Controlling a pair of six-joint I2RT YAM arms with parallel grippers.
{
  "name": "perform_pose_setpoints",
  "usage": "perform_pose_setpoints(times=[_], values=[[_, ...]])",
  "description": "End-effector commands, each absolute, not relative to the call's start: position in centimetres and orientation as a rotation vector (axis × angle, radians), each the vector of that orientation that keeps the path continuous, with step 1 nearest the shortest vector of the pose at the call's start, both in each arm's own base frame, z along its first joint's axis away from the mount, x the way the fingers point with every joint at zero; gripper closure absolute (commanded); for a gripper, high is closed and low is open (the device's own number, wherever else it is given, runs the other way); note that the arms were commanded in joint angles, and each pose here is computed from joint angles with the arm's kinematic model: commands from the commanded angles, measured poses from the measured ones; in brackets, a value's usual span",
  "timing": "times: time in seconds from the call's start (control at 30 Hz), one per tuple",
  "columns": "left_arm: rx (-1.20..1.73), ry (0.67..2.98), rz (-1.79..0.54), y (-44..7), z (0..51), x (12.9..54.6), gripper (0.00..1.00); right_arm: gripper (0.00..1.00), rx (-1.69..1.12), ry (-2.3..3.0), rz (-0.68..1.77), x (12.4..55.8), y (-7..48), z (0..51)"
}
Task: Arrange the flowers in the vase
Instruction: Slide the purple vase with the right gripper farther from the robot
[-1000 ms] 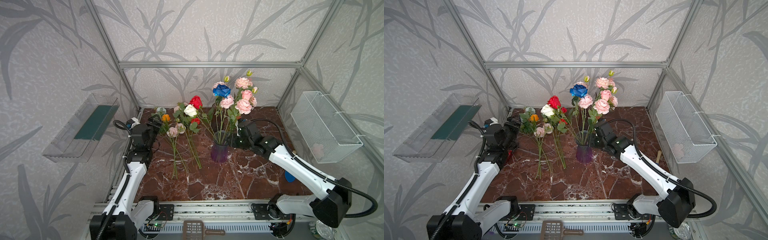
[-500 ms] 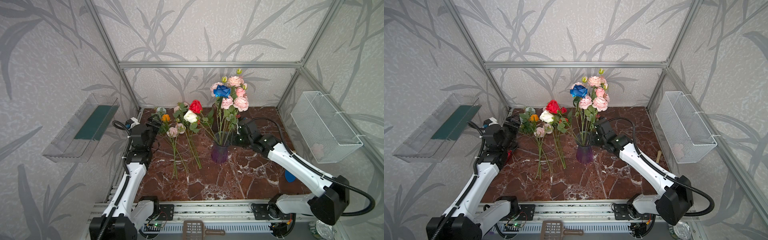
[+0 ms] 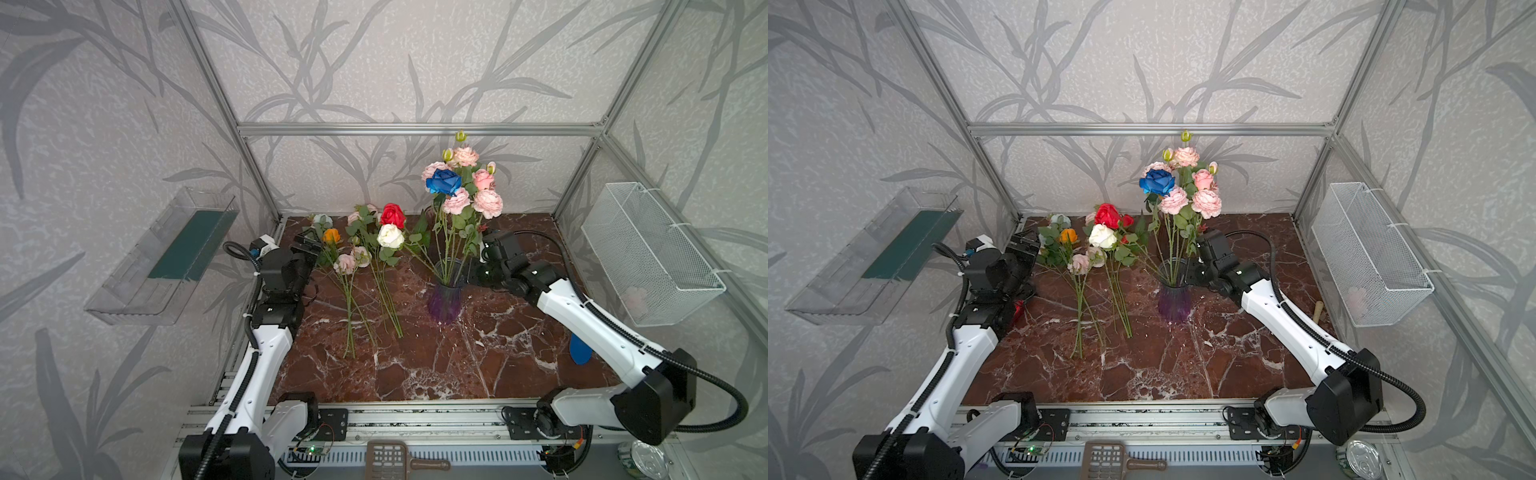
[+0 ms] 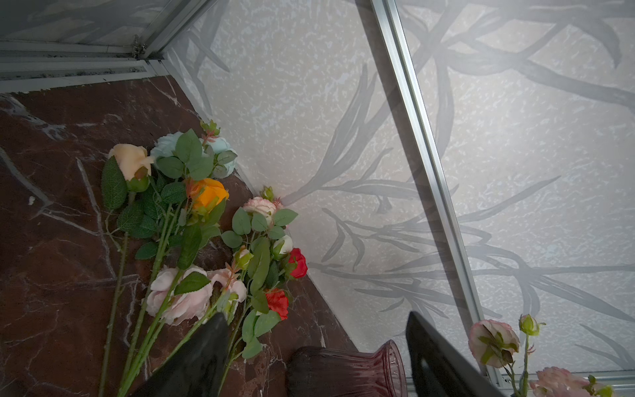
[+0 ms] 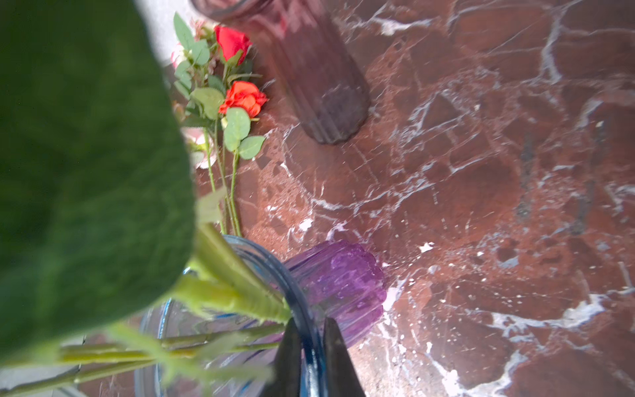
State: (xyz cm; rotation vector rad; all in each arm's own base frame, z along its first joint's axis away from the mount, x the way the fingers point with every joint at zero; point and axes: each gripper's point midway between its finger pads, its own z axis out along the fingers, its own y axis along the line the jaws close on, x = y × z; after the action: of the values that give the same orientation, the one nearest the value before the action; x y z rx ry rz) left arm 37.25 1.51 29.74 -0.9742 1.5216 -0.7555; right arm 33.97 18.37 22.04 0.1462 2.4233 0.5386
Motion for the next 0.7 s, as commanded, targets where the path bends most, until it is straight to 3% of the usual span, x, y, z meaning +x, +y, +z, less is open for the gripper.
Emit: perform_pose_setpoints(times=[0.0,0.67], values=[[-0.968,1.487,-0.772,1.7,30.4,37.0,0.19,1.00,0.145,2.300,0.494,35.8,16.6,25.2],[-0.974,1.498,-0.766,1.8,30.0,37.3,0.18,1.00,0.436,2.179,0.283,46.5,5.1,25.0]])
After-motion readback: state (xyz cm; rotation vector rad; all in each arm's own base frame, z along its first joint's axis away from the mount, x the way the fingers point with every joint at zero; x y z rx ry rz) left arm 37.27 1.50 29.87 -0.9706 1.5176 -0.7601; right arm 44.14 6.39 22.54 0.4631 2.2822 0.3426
